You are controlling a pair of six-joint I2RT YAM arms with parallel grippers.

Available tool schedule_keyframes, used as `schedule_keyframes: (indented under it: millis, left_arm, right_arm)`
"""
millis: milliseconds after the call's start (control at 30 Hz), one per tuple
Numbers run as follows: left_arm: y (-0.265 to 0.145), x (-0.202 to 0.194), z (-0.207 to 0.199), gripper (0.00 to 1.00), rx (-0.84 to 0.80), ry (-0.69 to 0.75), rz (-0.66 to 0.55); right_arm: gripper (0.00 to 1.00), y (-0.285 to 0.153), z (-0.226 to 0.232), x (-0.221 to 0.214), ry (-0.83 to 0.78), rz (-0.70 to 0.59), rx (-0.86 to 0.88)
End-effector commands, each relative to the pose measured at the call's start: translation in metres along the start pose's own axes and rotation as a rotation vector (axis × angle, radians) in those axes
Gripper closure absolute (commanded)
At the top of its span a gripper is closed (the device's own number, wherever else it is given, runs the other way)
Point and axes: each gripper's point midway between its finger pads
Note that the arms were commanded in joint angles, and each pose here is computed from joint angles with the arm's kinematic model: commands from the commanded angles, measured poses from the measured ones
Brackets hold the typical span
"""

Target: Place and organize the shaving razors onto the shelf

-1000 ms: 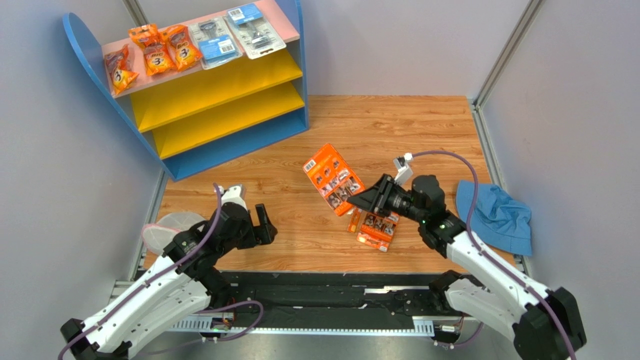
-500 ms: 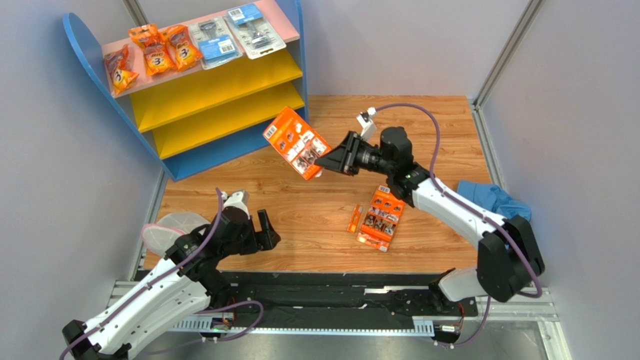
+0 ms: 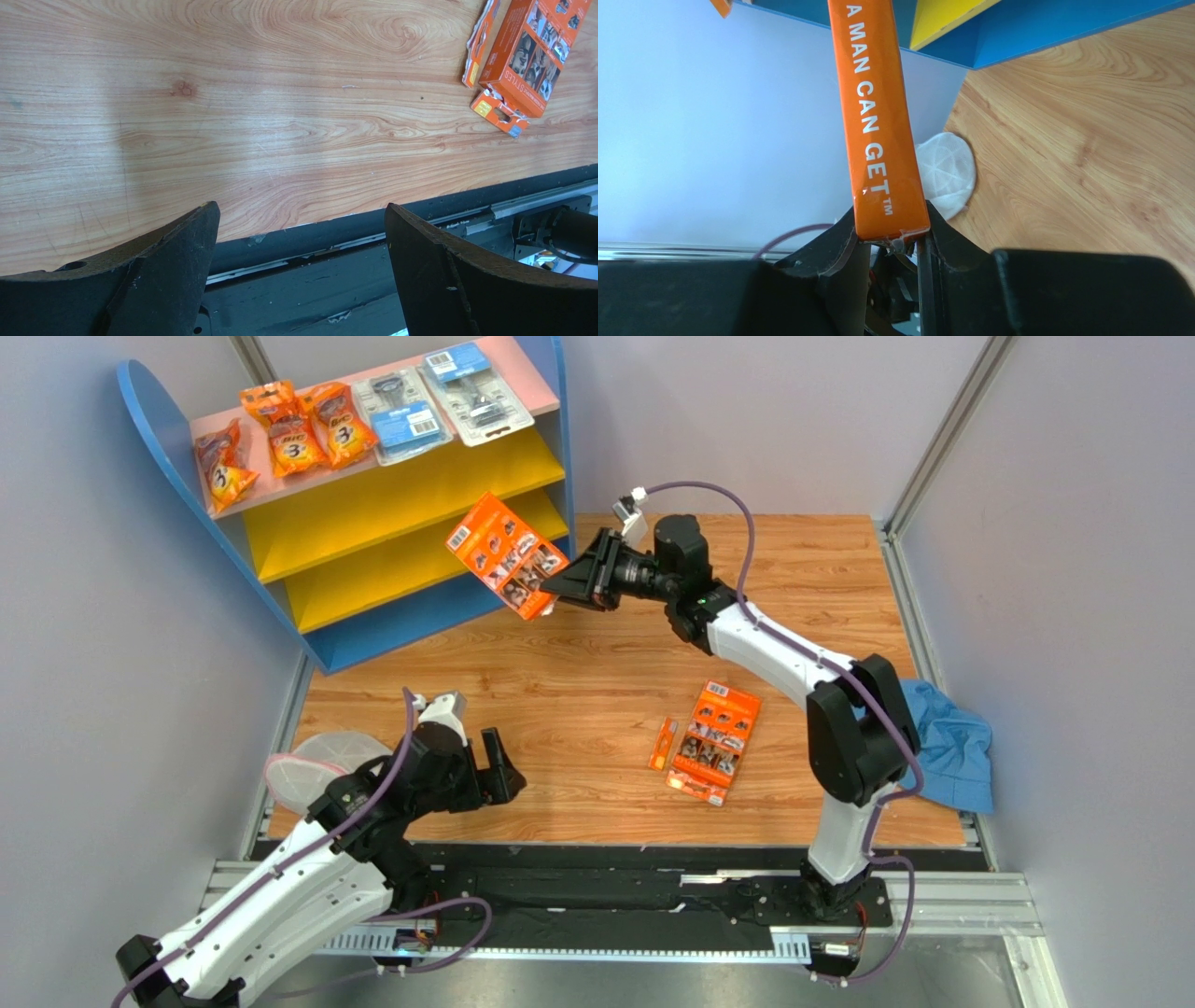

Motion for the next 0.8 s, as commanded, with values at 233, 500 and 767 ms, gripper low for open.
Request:
schedule_keyframes:
  millis: [233,500,767]
  left_arm:
    - [-0.001,0.003,-0.008,0.04,-0.036,-0.010,-0.012]
    - [-0.002,0.002,-0.009,0.05,-0.046,-0.015,-0.009]
    - [-0.003,0.002,-0.011,0.05,-0.057,-0.016,-0.009]
  right_arm:
    - [1.00,0.031,0.048,0.048,0.047,-0.080,0.235]
    - [1.00,0.061,0.034,0.074,0.127,-0.093,0.181]
    - [1.00,0.077,0.019,0.093,0.175,-0.121,0.121]
Point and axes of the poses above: each gripper's point midway between its finger pads, its own y axis out along the fingers, its own z axis along the line the jaws close on, x = y × z, and after that the axes turned 9 degrees about -y, right-handed
